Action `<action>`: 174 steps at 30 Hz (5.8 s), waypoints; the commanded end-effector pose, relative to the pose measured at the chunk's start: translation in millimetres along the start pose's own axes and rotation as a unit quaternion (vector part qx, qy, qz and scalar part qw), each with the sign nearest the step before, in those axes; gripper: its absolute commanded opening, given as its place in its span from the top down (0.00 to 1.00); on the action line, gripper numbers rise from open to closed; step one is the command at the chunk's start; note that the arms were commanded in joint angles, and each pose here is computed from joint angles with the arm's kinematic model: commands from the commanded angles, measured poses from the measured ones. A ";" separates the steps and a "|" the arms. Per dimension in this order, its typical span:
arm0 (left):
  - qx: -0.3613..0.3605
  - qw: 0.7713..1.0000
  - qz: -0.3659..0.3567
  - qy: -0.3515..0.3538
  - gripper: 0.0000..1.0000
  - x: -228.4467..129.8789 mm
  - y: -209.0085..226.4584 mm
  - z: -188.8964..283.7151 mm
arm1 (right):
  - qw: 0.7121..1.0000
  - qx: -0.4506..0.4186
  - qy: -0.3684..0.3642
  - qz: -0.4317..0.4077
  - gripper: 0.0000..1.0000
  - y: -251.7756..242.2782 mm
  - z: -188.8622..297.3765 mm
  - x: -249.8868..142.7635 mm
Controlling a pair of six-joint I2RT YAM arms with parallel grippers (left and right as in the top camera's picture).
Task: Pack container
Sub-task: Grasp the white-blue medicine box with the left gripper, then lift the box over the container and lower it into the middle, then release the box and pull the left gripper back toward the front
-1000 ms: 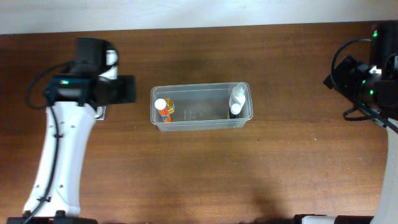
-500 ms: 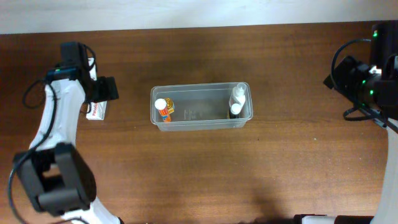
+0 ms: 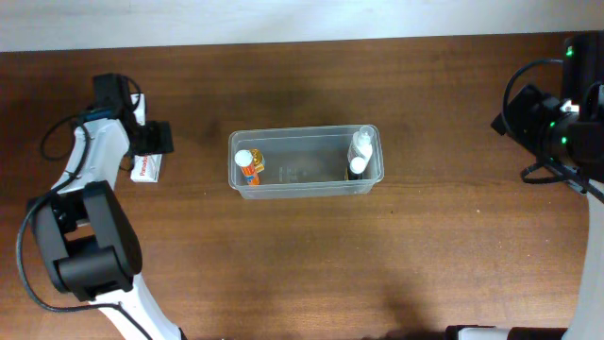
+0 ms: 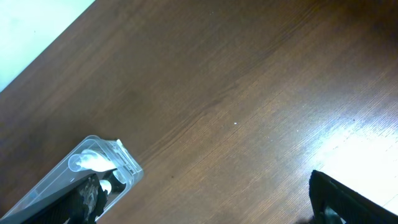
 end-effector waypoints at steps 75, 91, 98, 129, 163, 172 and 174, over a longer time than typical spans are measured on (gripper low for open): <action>-0.191 0.773 -0.602 -0.060 0.52 -71.4 -268.2 221.6 | 1.000 -0.007 -0.004 -0.005 0.02 -2.8 1.1 1.8; -0.219 0.728 -0.648 -0.040 0.50 -98.3 -279.7 162.8 | 1.000 -0.007 -0.004 -0.006 0.02 -2.8 1.1 1.8; -0.219 0.722 -0.655 -0.039 0.50 -104.4 -280.6 148.8 | 1.000 -0.007 -0.004 -0.006 0.02 -2.8 1.1 1.8; -0.196 0.734 -0.644 -0.087 0.44 -96.3 -285.6 127.2 | 1.000 -0.007 -0.004 -0.006 0.02 -2.8 1.1 1.8; -0.219 0.861 -0.387 -0.245 0.01 -174.3 -70.2 433.3 | 1.000 -0.007 -0.004 -0.006 0.02 -2.8 1.1 1.8; -0.279 0.863 -0.387 -0.165 0.01 -224.6 -42.3 433.0 | 1.000 -0.007 -0.004 -0.006 0.02 -2.8 1.1 1.8; -0.290 0.860 -0.388 -0.160 0.01 -234.1 -38.3 428.6 | 1.000 -0.007 -0.004 -0.006 0.02 -2.8 1.1 1.8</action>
Point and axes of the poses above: each gripper's point midway between its finger pads, its own z axis back along the fingers, its own y axis along the line the jaws close on, x = y × z, the point moved 9 cm from there along z, back along the fingers, and after that the axes turned 6 degrees about z, right-handed, at the moved point
